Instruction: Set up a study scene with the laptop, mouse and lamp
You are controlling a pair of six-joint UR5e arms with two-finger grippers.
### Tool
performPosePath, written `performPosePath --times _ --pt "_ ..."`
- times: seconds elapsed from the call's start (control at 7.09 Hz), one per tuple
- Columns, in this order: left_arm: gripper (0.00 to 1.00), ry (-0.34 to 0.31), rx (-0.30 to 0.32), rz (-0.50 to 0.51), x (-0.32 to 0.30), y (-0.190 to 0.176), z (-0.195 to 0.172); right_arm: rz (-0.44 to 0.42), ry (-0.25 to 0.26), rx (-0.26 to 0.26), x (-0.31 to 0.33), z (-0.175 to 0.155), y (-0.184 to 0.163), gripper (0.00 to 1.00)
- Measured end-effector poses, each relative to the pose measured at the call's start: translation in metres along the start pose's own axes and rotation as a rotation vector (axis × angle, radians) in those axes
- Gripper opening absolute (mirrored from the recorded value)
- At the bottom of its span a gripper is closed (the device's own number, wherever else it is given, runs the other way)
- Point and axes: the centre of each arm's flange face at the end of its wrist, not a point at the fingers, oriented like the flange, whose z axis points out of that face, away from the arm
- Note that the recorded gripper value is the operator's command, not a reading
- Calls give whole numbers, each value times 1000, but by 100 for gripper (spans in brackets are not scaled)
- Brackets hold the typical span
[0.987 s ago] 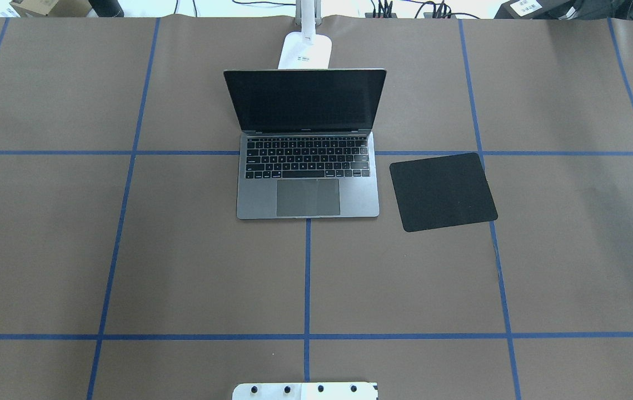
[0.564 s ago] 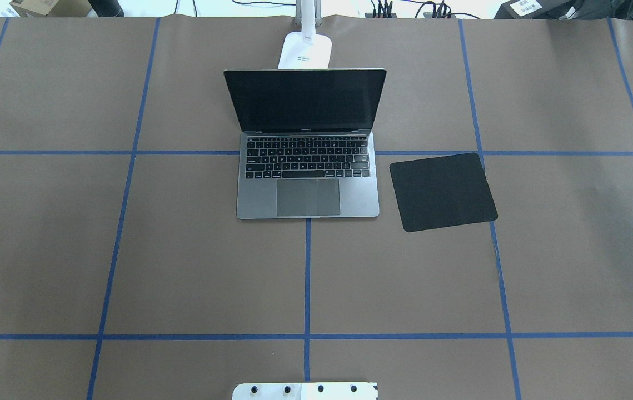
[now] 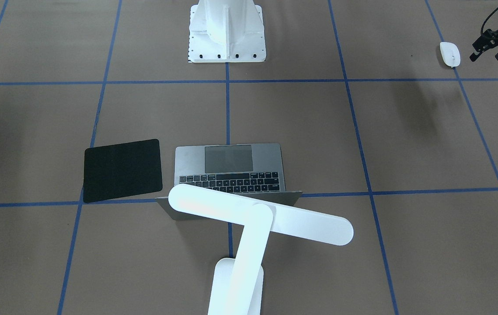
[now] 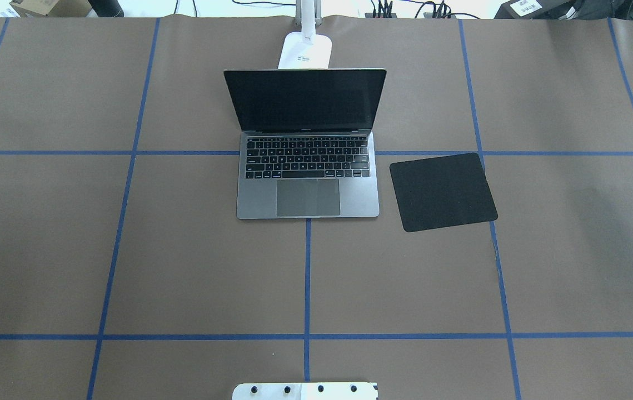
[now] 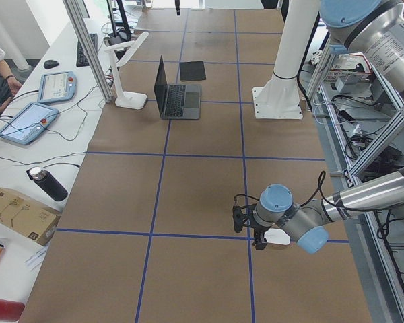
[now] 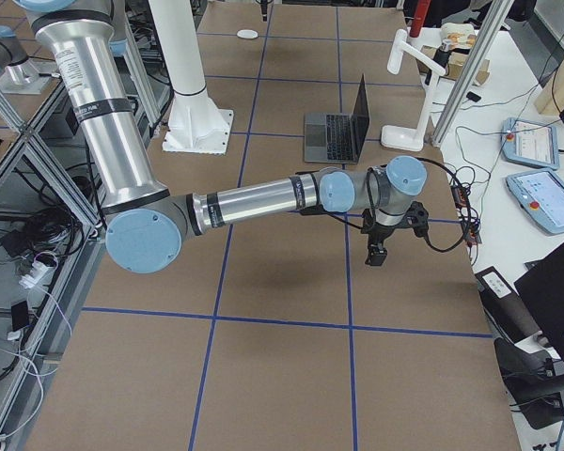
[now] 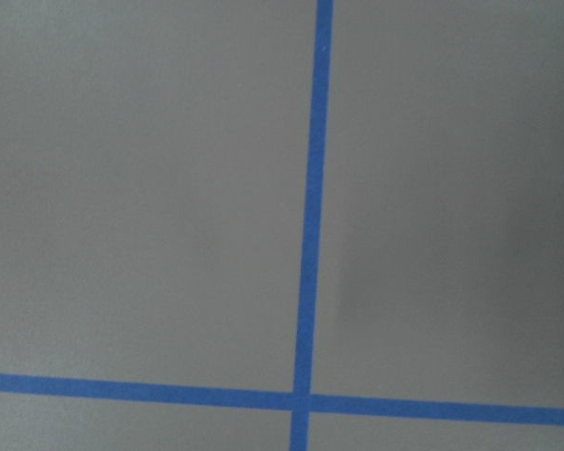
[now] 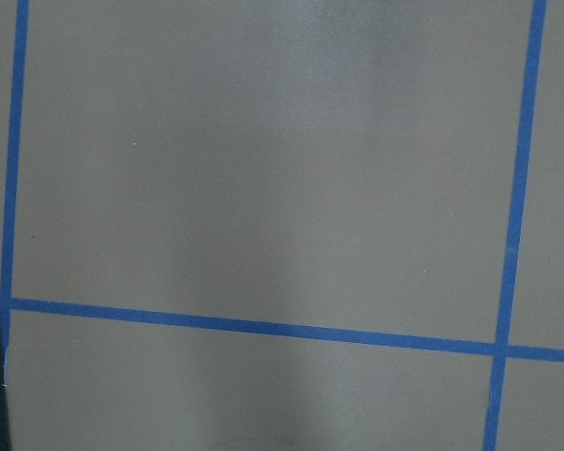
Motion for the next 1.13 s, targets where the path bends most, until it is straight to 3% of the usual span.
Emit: performPosePath --times 0.42,1.13 --pt "99 6 -113 20 20 5 25 -4 2 -14 -3 9 1 98" --pt "99 -34 -211 69 22 10 64 -11 3 -30 -8 19 2 98"
